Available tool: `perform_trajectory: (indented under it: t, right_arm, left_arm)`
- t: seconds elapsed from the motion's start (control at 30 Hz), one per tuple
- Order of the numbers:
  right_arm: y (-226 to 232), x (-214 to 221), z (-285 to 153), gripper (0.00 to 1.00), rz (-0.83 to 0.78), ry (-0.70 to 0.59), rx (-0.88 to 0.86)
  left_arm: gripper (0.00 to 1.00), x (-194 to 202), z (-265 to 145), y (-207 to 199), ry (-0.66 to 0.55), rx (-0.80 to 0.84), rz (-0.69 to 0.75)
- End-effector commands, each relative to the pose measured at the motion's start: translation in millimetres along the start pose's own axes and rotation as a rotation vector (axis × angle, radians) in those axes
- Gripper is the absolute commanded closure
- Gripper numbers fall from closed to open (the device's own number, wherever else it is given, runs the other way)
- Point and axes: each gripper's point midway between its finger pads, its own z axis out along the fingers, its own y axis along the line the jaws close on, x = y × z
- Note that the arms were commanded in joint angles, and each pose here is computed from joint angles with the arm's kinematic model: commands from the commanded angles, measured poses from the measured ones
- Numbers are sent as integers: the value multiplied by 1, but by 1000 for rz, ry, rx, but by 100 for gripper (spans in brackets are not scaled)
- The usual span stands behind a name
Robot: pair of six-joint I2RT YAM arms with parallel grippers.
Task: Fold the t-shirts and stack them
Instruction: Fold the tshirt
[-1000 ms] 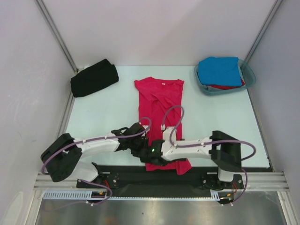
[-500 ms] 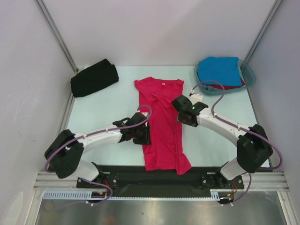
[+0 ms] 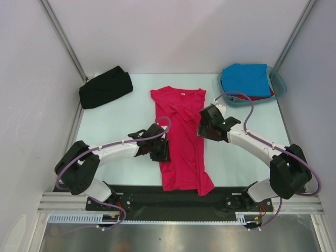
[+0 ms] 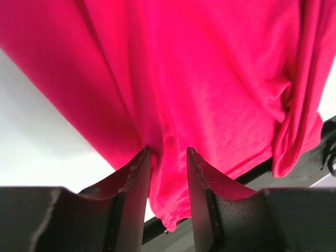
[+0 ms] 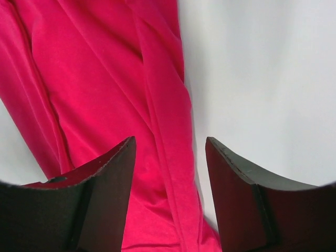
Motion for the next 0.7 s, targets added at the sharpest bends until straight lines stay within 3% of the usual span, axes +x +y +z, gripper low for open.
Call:
perform_trajectory:
  t: [0.0,0.1,0.2,0.23,0.27,0.67]
  right_arm:
    - [1,-6,-14,39,-4,-30,-37]
    - [0,-7,-20,39,-1,-40,-42]
    - [-3,-9,-24,39,2,-54,-38]
    - [-5,-11,-25,40,5,-61,-30]
    - [-5,-11,-26,40,5,-64,-29]
    - [-10,-3,-16,40,-5,-45,-5]
  left_arm:
    - [62,4,-2,-7,4,51,-18]
    - [67,3,0,-4,5,32,-18]
    - [81,2,2,-3,4,23,-22]
    - [94,1,2,-3,3,24,-23]
    - [100,1,2,-4,4,26,-23]
    - [100,-28,-8,-69,-3,197,88]
